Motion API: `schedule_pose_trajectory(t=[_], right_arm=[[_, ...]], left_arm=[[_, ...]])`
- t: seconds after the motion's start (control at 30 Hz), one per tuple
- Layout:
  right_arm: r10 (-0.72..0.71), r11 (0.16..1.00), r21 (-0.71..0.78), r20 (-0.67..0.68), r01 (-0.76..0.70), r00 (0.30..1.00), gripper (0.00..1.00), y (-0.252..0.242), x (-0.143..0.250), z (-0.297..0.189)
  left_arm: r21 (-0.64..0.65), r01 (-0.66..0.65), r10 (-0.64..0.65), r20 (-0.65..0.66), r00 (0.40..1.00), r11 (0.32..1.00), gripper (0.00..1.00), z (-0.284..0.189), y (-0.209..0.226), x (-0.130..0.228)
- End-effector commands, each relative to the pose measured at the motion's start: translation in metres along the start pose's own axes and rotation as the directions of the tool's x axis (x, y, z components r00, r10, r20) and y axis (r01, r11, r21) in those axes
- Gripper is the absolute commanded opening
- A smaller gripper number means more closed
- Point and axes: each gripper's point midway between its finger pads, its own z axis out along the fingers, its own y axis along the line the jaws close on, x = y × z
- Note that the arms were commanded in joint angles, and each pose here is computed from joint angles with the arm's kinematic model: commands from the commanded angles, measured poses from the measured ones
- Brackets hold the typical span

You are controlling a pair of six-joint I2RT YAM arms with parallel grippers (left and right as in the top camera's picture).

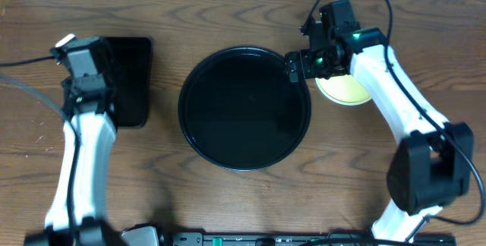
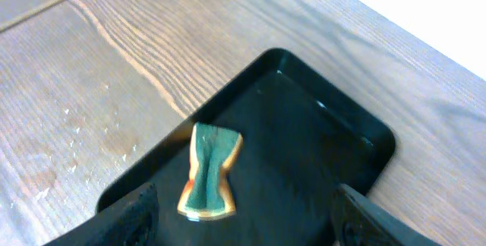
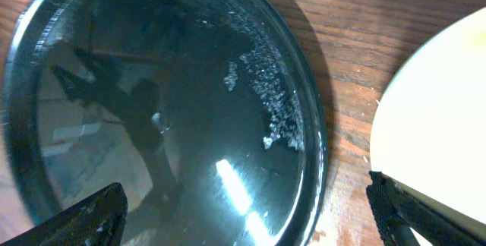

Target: Clean dirty plates on tray and stack at the side

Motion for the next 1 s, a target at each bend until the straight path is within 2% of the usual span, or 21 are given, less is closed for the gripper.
schedule_pose_trajectory(t=[0.0,0.07,0.1,0.13,0.3,0.43,0.73,0.97], right_arm=[[-0.024,0.999,-0.022,0.115,0.027,0.993,0.99,0.019,-0.010,-0.056],[-0.034,0.999,-0.002,0.153,0.035,0.988,0.99,0.022,-0.008,-0.080],[-0.039,0.999,0.016,0.172,0.037,0.984,0.99,0.022,-0.007,-0.093],[-0.043,0.998,0.044,0.189,0.035,0.981,0.99,0.021,-0.003,-0.108],[-0.075,0.980,0.197,0.241,0.027,0.968,0.99,0.009,0.031,-0.176],[-0.066,0.979,0.205,0.225,0.019,0.972,0.99,0.012,0.072,-0.208],[-0.002,0.973,0.229,-0.003,0.003,1.000,0.99,0.005,0.146,-0.216],[0.006,0.973,0.233,-0.032,0.002,0.999,0.99,0.005,0.154,-0.217]], left_arm=[[0.155,0.110,-0.106,-0.033,0.994,0.982,0.73,-0.034,-0.017,-0.005],[0.260,0.131,-0.113,-0.084,0.990,0.957,0.75,-0.055,-0.031,0.000],[0.302,0.133,-0.106,-0.106,0.989,0.944,0.81,-0.064,-0.036,0.003],[0.326,0.135,-0.101,-0.120,0.988,0.936,0.81,-0.071,-0.038,0.006],[0.305,0.134,-0.086,-0.163,0.983,0.943,0.81,-0.077,-0.031,0.018],[0.289,0.131,-0.078,-0.190,0.979,0.948,0.82,-0.077,-0.028,0.025],[0.289,0.131,-0.078,-0.189,0.979,0.948,0.82,-0.077,-0.028,0.025],[0.289,0.131,-0.078,-0.189,0.979,0.948,0.82,-0.077,-0.028,0.025]])
